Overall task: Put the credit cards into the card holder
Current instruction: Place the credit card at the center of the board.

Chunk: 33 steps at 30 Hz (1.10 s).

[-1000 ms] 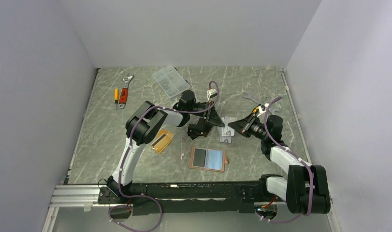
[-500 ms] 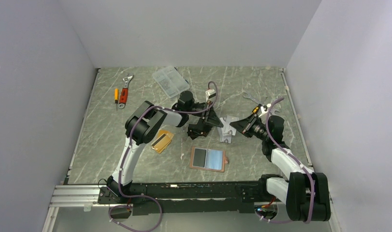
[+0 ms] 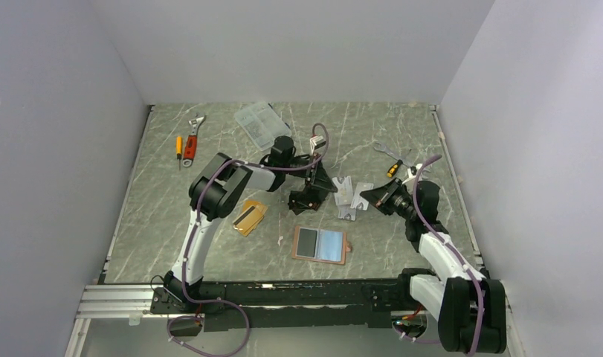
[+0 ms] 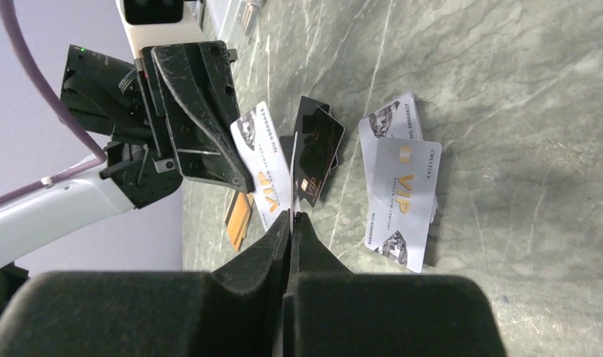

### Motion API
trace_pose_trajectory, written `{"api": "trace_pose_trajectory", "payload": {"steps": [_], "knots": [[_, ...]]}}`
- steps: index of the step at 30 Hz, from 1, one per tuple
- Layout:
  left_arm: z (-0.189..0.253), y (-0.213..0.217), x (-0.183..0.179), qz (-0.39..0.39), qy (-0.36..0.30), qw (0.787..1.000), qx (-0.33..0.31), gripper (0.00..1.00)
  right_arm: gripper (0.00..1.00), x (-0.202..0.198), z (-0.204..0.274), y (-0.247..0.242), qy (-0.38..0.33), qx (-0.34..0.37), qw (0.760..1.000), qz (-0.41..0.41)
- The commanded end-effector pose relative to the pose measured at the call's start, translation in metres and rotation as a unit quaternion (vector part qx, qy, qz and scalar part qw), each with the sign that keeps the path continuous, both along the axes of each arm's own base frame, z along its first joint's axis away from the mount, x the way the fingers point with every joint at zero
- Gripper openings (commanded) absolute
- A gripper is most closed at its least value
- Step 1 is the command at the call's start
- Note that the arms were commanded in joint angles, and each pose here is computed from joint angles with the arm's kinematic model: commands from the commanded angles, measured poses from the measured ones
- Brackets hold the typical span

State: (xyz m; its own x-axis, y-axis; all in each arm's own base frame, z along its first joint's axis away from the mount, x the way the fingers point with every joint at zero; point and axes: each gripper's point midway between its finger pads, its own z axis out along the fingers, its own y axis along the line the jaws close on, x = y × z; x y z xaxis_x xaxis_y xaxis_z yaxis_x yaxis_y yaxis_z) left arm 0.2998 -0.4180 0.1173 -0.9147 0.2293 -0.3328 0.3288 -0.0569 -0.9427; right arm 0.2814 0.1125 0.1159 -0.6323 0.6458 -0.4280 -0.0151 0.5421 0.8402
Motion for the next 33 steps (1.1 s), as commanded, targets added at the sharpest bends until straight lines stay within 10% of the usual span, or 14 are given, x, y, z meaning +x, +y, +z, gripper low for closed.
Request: {"api": "trace_pose_trajectory", "payload": {"steps": [1, 20, 33], "knots": [[0.001, -0.017, 0.012, 0.014, -0.055, 0.998, 0.017, 0.11, 0.00, -0.003, 0.003, -0.011, 0.000, -0.028, 0.999, -0.024], [-0.087, -0.033, 0.021, 0.026, -0.111, 0.972, 0.206, 0.11, 0.00, -0.037, -0.008, -0.025, 0.049, -0.069, 0.994, -0.063], [-0.068, -0.032, 0.031, 0.040, -0.156, 0.957, 0.239, 0.56, 0.00, -0.056, -0.007, -0.009, 0.060, -0.064, 0.996, 0.006]]}}
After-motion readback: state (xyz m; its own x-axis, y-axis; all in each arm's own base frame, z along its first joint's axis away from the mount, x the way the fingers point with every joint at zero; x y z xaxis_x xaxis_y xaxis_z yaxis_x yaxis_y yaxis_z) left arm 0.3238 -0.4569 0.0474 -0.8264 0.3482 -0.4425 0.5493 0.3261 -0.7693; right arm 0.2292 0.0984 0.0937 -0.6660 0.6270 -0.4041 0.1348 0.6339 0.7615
